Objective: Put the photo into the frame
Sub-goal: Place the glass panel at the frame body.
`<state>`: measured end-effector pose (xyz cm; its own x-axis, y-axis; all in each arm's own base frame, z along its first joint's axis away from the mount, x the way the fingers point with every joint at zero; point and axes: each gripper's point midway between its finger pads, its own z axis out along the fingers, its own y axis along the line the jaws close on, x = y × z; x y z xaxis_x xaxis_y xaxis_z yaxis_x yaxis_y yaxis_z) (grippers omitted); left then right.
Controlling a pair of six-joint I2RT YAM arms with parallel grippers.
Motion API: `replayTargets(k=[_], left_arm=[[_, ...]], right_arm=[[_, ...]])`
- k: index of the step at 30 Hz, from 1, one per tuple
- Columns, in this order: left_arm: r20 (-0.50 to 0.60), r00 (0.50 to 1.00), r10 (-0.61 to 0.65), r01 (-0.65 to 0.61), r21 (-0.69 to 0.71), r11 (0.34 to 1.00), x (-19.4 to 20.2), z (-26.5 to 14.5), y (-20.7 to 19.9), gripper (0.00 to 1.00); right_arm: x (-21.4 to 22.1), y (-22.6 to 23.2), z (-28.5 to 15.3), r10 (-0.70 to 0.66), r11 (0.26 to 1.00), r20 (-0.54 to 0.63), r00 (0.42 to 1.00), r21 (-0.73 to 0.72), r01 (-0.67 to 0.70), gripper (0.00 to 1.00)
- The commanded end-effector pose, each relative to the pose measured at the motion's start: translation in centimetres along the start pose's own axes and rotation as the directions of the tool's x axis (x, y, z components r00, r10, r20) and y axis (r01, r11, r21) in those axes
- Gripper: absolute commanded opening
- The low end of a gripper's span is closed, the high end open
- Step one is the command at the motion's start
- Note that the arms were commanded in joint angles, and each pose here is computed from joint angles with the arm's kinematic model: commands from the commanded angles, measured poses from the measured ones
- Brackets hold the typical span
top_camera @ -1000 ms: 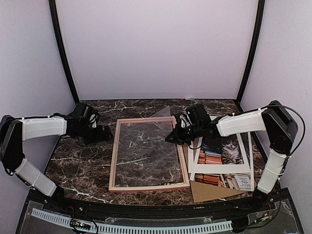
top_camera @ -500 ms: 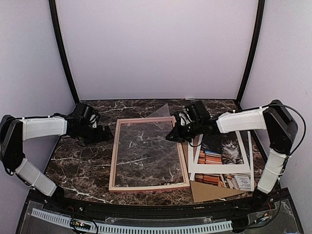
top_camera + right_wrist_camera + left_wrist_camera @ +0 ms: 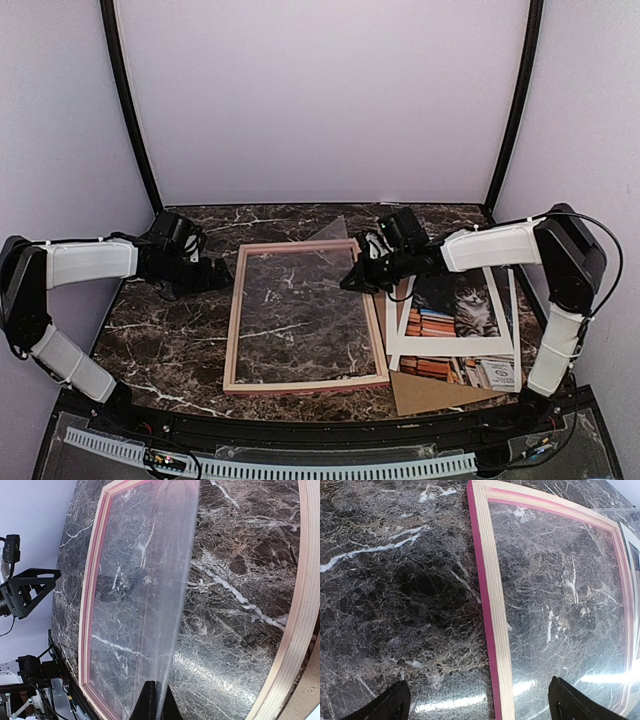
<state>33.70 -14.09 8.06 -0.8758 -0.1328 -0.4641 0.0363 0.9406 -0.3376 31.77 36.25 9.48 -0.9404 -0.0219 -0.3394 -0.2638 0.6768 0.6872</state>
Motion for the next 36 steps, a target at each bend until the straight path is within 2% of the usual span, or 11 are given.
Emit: replayTargets(k=[1,13,15,24,31,36], left_arm=[[-0.005,1.0,0.009,-0.009,-0.002,1.0,0.5,0.1,0.1,0.99],[-0.018,1.0,0.008,-0.008,0.011,1.0,1.2,0.6,-0.5,0.99],[-0.01,1.0,0.012,-0.012,0.018,1.0,1.0,0.5,-0.8,0.99],[0.049,0.998,0.047,-0.051,0.083,0.995,0.4,-0.5,-3.7,0.99],[0.081,0.994,0.077,-0.092,0.201,0.975,1.5,-0.6,-8.5,0.99],[0.06,0.992,0.109,-0.121,0.256,0.959,3.0,0.3,-11.5,0.99]], right_arm=[[-1.0,1.1,-0.1,0.0,0.999,0.031,1.0,-0.047,0.002,0.0],[-0.9,0.2,0.4,0.053,0.998,0.055,0.997,-0.043,-0.051,0.0],[-0.9,0.0,0.6,0.053,0.998,0.053,0.997,-0.036,-0.051,0.03],[-0.7,-1.0,1.4,0.056,0.998,0.037,0.998,-0.004,-0.056,0.26],[-0.5,-1.9,1.8,0.054,0.997,0.02,0.998,0.056,-0.055,0.39],[-0.5,-2.6,1.9,0.042,0.992,0.011,0.999,0.121,-0.043,0.48]])
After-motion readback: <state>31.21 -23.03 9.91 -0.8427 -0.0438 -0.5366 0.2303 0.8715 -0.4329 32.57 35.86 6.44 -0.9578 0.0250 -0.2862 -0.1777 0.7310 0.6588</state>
